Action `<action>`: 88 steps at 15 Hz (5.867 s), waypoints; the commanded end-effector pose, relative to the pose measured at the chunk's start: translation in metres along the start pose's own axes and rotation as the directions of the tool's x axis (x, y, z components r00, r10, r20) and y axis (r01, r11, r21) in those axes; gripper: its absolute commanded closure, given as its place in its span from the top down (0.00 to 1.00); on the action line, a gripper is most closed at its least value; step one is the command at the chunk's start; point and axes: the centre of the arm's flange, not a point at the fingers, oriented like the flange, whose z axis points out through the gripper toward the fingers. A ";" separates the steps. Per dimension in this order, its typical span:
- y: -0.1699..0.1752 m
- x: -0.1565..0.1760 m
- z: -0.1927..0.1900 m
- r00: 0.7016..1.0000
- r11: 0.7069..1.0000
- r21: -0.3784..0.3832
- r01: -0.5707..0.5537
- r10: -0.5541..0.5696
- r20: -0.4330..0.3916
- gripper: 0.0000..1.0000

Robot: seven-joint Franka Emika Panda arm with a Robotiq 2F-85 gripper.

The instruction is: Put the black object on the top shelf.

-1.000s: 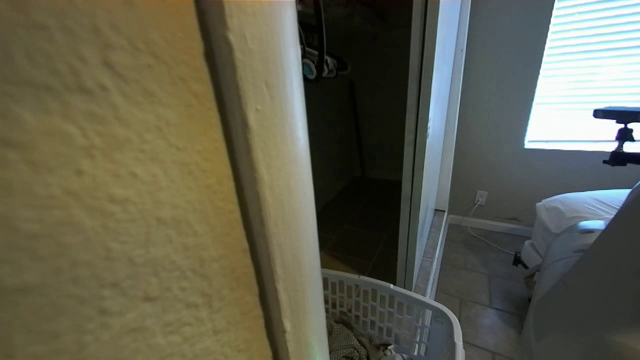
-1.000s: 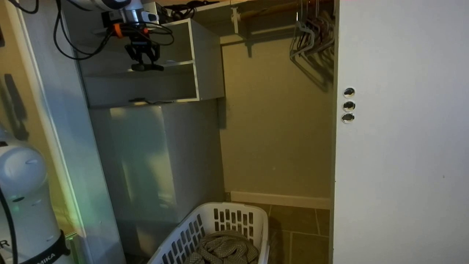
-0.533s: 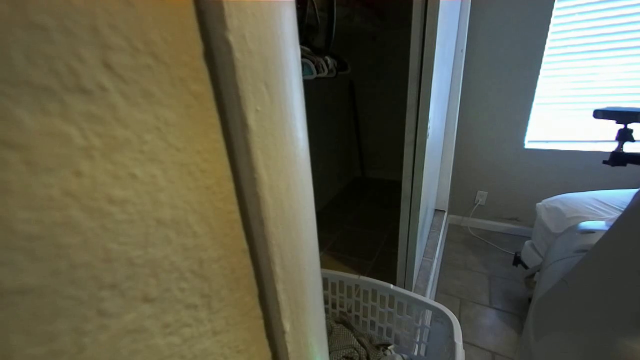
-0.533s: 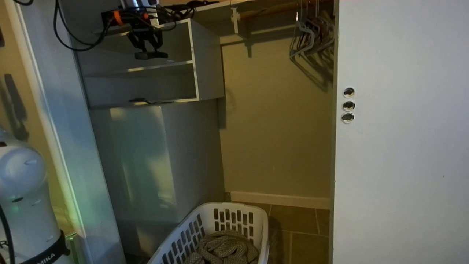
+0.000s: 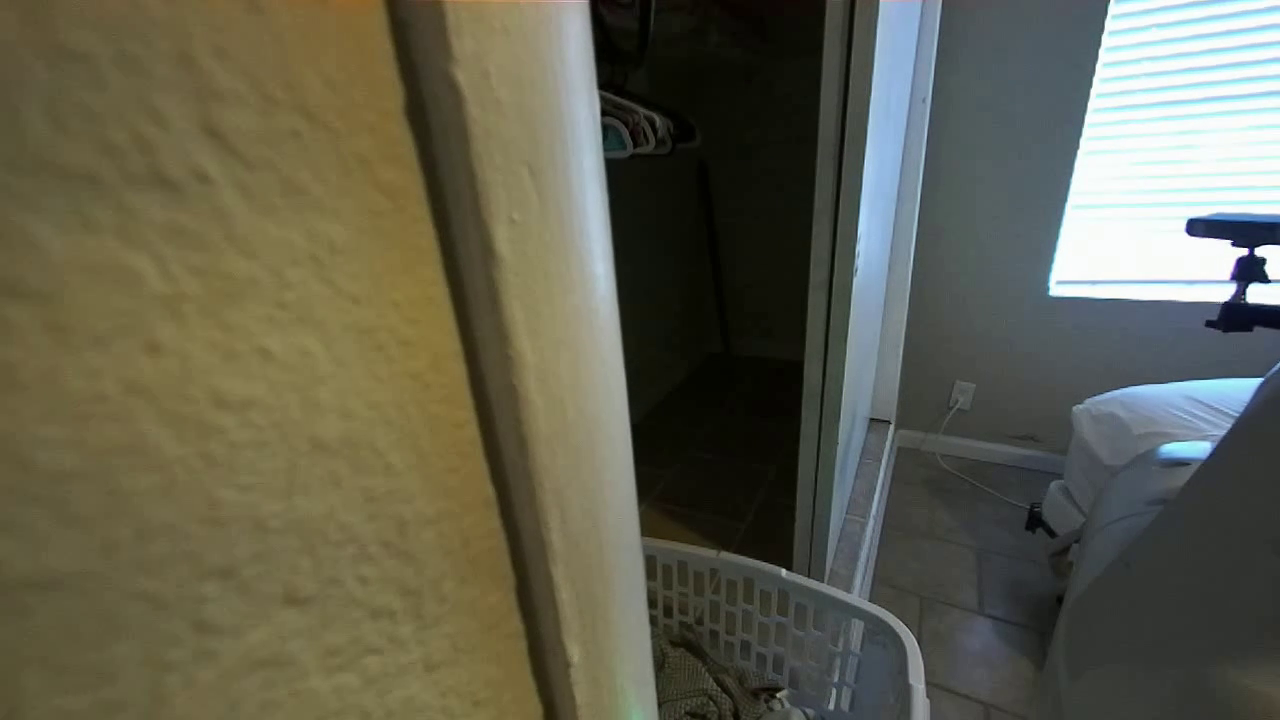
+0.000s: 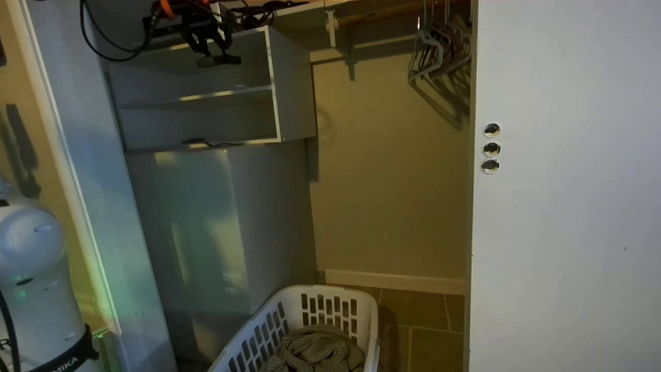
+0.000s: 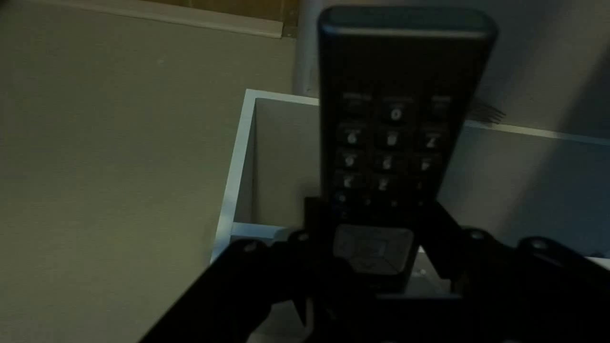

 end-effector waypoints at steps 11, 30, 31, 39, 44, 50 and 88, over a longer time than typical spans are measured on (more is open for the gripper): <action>0.018 0.088 0.055 0.999 0.997 -0.066 0.038 -0.040 -0.035 0.28; 0.011 0.139 0.112 0.980 0.990 -0.074 0.122 -0.132 -0.147 0.28; 0.013 0.141 0.115 0.979 0.989 -0.086 0.122 -0.134 -0.151 0.28; 0.021 0.152 0.131 0.970 0.982 -0.109 0.154 -0.172 -0.172 0.28; 0.021 0.161 0.138 0.966 0.980 -0.109 0.168 -0.186 -0.179 0.28; 0.024 0.166 0.144 0.966 0.980 -0.102 0.168 -0.185 -0.183 0.28; 0.021 0.100 0.093 0.993 0.994 0.084 0.069 -0.060 -0.106 1.00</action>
